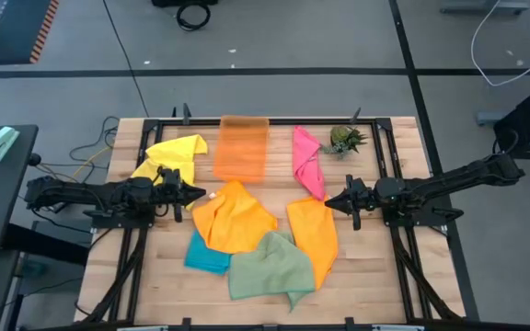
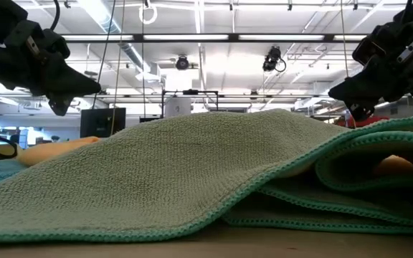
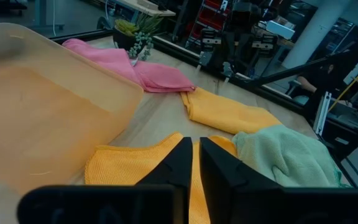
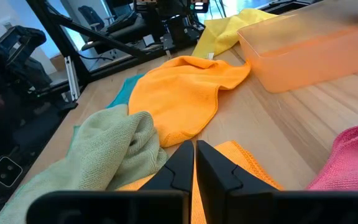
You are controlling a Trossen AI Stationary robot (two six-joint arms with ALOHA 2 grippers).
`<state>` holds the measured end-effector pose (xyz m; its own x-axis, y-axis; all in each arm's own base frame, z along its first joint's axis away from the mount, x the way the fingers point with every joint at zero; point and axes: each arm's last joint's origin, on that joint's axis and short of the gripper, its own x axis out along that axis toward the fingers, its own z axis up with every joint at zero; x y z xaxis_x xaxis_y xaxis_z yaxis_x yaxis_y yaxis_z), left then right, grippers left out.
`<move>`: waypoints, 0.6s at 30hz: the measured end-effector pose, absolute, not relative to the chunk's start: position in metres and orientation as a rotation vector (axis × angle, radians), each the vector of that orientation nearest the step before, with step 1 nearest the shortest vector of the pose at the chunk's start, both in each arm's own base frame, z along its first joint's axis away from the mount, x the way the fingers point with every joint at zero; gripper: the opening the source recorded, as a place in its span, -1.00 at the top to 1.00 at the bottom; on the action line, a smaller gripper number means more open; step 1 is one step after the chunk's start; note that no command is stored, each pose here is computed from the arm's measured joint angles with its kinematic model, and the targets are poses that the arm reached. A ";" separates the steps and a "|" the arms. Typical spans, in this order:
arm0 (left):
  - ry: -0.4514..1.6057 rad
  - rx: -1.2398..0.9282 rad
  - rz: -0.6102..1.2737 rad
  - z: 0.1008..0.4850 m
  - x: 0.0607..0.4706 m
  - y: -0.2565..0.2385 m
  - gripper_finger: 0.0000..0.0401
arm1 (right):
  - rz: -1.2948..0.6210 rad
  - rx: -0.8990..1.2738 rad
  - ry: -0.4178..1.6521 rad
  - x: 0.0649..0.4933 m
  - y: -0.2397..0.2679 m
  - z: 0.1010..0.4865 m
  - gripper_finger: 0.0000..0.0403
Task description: Fold microfiber towels
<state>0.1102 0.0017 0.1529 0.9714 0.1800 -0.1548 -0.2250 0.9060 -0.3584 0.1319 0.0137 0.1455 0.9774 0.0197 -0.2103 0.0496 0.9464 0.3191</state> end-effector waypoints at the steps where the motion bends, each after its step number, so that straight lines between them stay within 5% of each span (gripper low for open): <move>1: 0.119 -0.384 0.209 0.153 0.110 0.002 0.80 | -0.014 0.329 0.212 0.132 0.014 0.146 0.87; 9: 0.084 -0.414 0.204 0.156 0.111 0.002 0.83 | -0.015 0.329 0.213 0.132 0.014 0.145 0.87; 14: -0.042 -0.841 0.181 0.165 0.111 0.001 0.85 | -0.015 0.329 0.213 0.132 0.014 0.146 0.87; 18: -0.054 -0.972 0.180 0.165 0.111 0.001 0.84 | -0.015 0.329 0.212 0.132 0.014 0.146 0.87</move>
<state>0.1113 0.0015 0.1646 0.9837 0.1763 -0.0353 -0.1281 0.5496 -0.8255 0.1319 0.0138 0.1457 0.9777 0.0200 -0.2093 0.0490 0.9464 0.3193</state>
